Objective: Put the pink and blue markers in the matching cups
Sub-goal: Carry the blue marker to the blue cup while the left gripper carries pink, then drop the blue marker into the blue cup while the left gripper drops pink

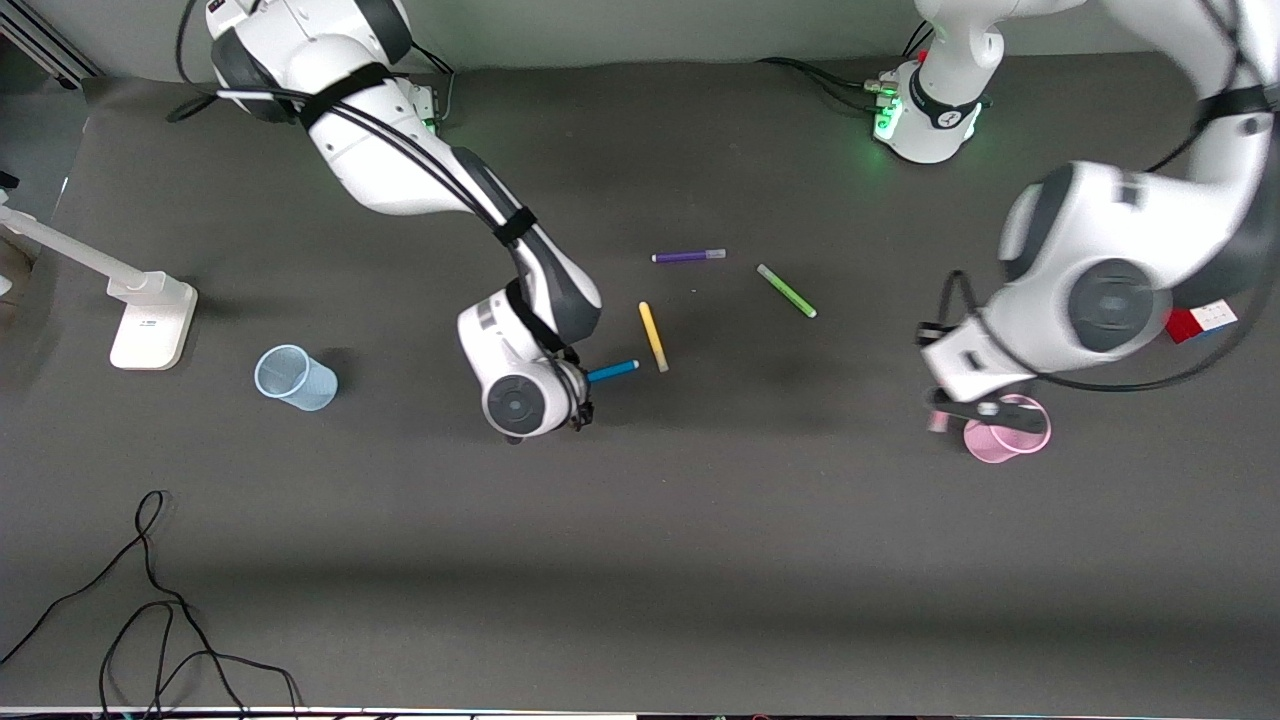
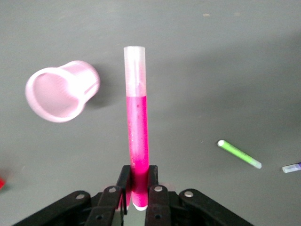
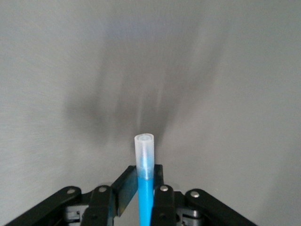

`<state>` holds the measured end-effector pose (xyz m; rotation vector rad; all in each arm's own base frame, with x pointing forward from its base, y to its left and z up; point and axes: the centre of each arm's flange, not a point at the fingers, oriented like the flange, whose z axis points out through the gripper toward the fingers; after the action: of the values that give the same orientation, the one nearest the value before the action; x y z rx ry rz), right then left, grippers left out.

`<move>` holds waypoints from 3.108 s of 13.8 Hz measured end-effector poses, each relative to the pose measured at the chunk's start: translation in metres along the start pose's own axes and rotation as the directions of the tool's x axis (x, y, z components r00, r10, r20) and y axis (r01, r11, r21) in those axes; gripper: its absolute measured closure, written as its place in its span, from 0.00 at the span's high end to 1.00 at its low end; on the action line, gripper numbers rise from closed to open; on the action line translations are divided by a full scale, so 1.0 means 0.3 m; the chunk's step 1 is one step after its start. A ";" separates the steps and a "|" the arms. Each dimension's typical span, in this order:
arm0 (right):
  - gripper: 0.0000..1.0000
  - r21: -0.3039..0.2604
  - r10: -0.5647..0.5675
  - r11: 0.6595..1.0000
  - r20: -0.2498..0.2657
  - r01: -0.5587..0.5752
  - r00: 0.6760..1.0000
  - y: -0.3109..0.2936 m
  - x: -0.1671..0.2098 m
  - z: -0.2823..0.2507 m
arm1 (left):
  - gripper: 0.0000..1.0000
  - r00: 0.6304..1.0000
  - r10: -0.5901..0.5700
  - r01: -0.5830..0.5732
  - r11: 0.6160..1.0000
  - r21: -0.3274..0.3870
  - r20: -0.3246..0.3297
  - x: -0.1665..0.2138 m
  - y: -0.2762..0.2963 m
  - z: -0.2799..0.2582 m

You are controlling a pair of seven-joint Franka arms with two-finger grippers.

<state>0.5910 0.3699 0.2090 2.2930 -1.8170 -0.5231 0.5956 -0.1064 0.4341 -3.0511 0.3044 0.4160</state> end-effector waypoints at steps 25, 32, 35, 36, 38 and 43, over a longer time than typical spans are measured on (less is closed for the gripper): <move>0.20 -0.280 -0.036 0.949 -0.553 -0.145 0.832 0.277 1.302 -0.314 | 0.18 0.879 -0.187 0.258 0.960 -0.108 0.439 0.176 -0.435 0.489; 0.20 -0.248 0.008 0.949 -0.593 -0.193 0.805 0.284 1.324 -0.279 | 0.25 0.883 -0.195 0.264 0.959 -0.108 0.427 0.213 -0.459 0.503; 0.20 -0.246 0.012 0.949 -0.594 -0.196 0.804 0.284 1.323 -0.278 | 0.59 0.891 -0.205 0.263 0.960 -0.093 0.405 0.221 -0.473 0.471; 0.22 -0.246 0.012 0.949 -0.595 -0.196 0.804 0.284 1.322 -0.278 | 0.70 0.896 -0.209 0.260 0.962 -0.084 0.392 0.227 -0.477 0.451; 0.28 -0.246 0.012 0.949 -0.595 -0.196 0.804 0.283 1.320 -0.278 | 0.92 0.910 -0.221 0.257 0.965 -0.059 0.351 0.241 -0.487 0.389; 0.80 -0.238 0.008 0.953 -0.598 -0.187 0.801 0.280 1.296 -0.294 | 1.00 0.934 -0.247 0.264 0.964 -0.031 0.259 0.196 -0.498 0.148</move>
<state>0.6240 -0.0337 0.2546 1.8613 -1.4236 -0.0219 0.6695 0.0323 0.3784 -2.9919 -0.1203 0.7989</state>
